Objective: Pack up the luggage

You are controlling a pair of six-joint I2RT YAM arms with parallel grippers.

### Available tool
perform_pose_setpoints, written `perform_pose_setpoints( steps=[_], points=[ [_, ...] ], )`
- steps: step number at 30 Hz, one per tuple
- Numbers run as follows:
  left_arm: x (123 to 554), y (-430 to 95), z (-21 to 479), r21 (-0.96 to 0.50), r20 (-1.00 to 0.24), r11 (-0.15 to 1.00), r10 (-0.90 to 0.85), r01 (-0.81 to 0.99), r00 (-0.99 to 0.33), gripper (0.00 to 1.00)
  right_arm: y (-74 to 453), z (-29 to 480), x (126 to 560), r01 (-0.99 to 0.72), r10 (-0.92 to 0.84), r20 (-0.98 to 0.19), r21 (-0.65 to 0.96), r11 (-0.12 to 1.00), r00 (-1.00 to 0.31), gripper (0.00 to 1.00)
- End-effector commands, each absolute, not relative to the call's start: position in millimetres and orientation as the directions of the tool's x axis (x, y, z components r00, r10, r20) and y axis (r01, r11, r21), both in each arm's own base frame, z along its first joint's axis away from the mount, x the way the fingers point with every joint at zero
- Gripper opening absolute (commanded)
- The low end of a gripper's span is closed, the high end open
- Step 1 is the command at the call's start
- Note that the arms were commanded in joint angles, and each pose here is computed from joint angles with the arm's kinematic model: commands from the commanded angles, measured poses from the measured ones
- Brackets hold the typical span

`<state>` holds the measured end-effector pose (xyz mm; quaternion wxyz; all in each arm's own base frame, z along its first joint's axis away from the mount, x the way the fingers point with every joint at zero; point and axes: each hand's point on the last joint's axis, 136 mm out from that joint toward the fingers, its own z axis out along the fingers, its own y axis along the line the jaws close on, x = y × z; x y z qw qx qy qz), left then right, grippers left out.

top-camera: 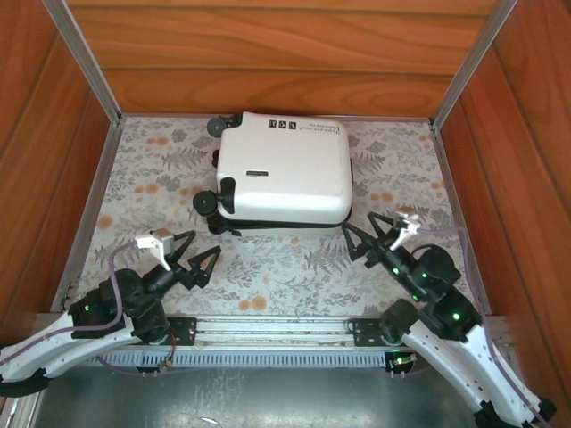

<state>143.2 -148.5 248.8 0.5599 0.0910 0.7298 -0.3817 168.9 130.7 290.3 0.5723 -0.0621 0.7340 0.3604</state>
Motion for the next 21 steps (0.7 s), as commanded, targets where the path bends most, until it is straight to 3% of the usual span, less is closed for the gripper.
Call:
perform_pose_setpoints(
  steps=[1, 5, 7, 8, 11, 14, 15, 18, 21],
  points=[
    [158.2, -140.7, 214.5, -0.286, -0.902, 0.855, -0.088, 0.432, -0.423, 1.0, 92.9, 241.3, 163.5, -0.241, 0.245, -0.811, 0.422, 0.874, -0.531, 0.99],
    [200.0, -149.1, 253.1, 0.107, -0.921, 0.953, 0.202, 0.284, -0.332, 1.0, 113.6, 262.0, 191.1, -0.266, 0.075, -0.819, 0.269, 0.926, -0.569, 0.99],
    [221.1, -157.9, 268.0, 0.217, -0.894, 0.945, 0.292, 0.244, -0.338, 1.0, 134.8, 264.5, 206.8, -0.292, 0.029, -0.798, 0.254, 0.922, -0.601, 0.98],
    [234.8, -155.9, 273.0, 0.206, -0.883, 0.955, 0.276, 0.214, -0.381, 1.0, 149.0, 265.1, 212.5, -0.326, 0.002, -0.787, 0.258, 0.91, -0.617, 0.93],
    [267.6, -144.4, 271.1, -0.001, -0.841, 0.987, 0.085, 0.158, -0.534, 0.96, 177.8, 257.4, 225.4, -0.365, -0.04, -0.743, 0.281, 0.888, -0.668, 0.69],
    [292.2, -110.5, 284.6, -0.076, -0.837, 0.997, -0.05, 0.027, -0.545, 0.85, 189.7, 243.0, 232.4, -0.356, -0.057, -0.699, 0.29, 0.889, -0.712, 0.28],
    [298.4, -98.0, 289.7, -0.077, -0.84, 0.997, -0.072, -0.013, -0.538, 0.82, 191.9, 236.7, 233.0, -0.349, -0.063, -0.682, 0.291, 0.891, -0.729, 0.19],
    [314.9, -71.3, 286.9, -0.076, -0.805, 0.994, -0.108, -0.078, -0.584, 0.71, 194.3, 215.2, 232.0, -0.321, -0.083, -0.618, 0.284, 0.904, -0.782, 0.12],
    [330.9, -72.4, 263.6, -0.177, -0.715, 0.983, -0.167, -0.056, -0.679, 0.59, 193.4, 196.4, 230.7, -0.286, -0.089, -0.562, 0.273, 0.919, -0.822, 0.08]
  ],
)
